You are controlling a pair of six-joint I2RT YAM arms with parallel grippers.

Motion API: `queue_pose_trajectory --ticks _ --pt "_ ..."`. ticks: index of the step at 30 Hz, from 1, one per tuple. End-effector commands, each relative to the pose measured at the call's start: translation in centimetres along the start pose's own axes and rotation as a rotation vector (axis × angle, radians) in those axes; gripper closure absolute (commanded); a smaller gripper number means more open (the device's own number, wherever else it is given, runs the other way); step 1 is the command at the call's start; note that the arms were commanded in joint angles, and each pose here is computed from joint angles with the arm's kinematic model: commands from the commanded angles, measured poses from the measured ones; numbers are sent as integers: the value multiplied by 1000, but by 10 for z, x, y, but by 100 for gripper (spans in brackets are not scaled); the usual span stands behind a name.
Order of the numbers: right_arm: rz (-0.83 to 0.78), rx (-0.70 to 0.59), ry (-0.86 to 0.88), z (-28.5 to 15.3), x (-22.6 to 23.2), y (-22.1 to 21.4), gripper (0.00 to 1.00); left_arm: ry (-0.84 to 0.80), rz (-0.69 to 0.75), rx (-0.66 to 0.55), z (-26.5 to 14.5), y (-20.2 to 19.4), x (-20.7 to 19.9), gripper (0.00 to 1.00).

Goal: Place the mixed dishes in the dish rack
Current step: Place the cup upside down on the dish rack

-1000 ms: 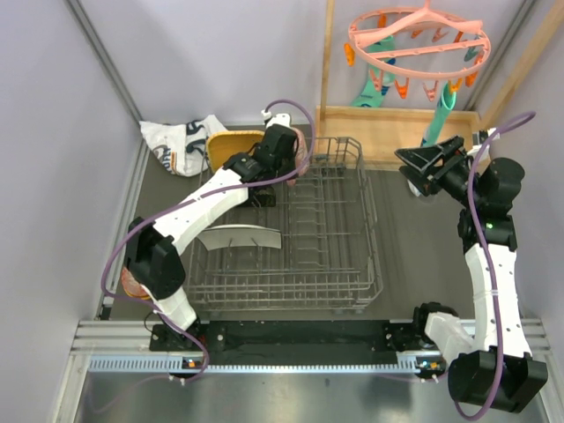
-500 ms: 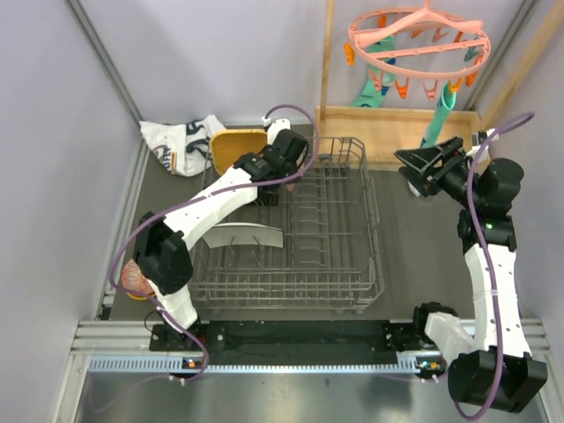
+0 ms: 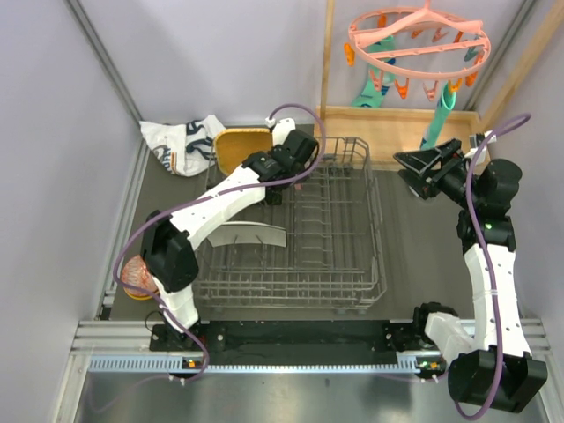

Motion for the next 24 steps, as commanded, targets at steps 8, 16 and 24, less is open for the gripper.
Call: queue_pose_trajectory --ticks 8,16,24 --pt "-43 -17 15 -5 5 2 21 -64 -109 -94 -19 5 -39 100" --pt "-47 -12 12 -6 6 1 21 -24 -131 -102 -10 2 -38 100" --pt "-51 -10 14 -7 8 2 21 -16 -150 -107 -4 0 -40 100"
Point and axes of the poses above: each gripper's point midway between its finger pads, its own z axis out along the fingers, its own x axis along the line the jaws close on, y = z × x, the point moved 5 cm from there along -z, back along the fingers, and after that the axes turned 12 degrees about -z, right-handed, at the moved point
